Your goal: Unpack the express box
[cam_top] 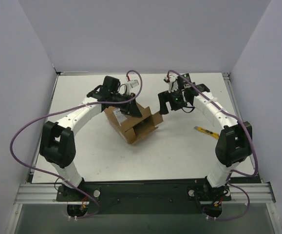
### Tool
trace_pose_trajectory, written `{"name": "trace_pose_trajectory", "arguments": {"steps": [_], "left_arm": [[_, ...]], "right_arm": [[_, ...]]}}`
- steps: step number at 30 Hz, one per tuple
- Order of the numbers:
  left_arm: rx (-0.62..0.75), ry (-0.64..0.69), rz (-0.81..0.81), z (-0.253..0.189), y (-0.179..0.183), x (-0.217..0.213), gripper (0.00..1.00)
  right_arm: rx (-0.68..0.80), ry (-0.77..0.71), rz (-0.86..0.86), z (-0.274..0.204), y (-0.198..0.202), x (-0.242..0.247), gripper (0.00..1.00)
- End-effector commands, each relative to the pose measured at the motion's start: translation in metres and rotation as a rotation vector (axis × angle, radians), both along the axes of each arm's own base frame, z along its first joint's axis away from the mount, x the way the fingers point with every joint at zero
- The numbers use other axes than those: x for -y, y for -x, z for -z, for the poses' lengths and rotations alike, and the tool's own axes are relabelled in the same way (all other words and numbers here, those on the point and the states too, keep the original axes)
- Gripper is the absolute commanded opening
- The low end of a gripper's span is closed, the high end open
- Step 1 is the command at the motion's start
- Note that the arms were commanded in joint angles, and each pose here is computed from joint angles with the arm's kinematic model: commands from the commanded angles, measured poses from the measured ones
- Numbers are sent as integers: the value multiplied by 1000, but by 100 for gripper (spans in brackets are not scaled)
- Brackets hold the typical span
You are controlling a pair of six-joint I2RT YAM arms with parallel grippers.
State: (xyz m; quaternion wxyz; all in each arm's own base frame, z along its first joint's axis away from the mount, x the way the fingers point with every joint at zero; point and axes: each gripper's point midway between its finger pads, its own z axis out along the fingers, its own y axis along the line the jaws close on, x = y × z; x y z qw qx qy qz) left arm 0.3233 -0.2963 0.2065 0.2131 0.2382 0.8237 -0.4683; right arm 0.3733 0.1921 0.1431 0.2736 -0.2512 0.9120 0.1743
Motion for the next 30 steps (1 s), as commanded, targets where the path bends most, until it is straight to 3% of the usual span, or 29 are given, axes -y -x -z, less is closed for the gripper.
{"name": "trace_pose_trajectory", "arguments": {"steps": [1,8,13,15,18,23,26,28,30], "left_arm": [[-38,-34,16,38,9,12,0],[-46,-106,-35,72,-30,18,0],[5,-185,-122,93,-85,-19,0],[10,-196,-118,97,-90,-24,0],[-12,-163,-100,89,-76,-16,0],[-40,-117,-2,79,-4,24,0],[-38,-135,17,85,13,31,0],[-38,-172,-37,94,-6,21,0],[-5,-209,-159,109,-72,-9,0]], "right_arm": [[96,-13,130,-49,-10,39,82],[139,-28,192,-70,13,64,82],[143,-24,205,-67,20,72,82],[145,-23,210,-68,19,75,82],[145,-21,217,-68,17,78,82],[138,-26,223,-66,19,81,82],[131,-14,215,-60,24,83,82],[129,1,213,-56,25,87,82],[126,11,211,-53,26,89,82]]}}
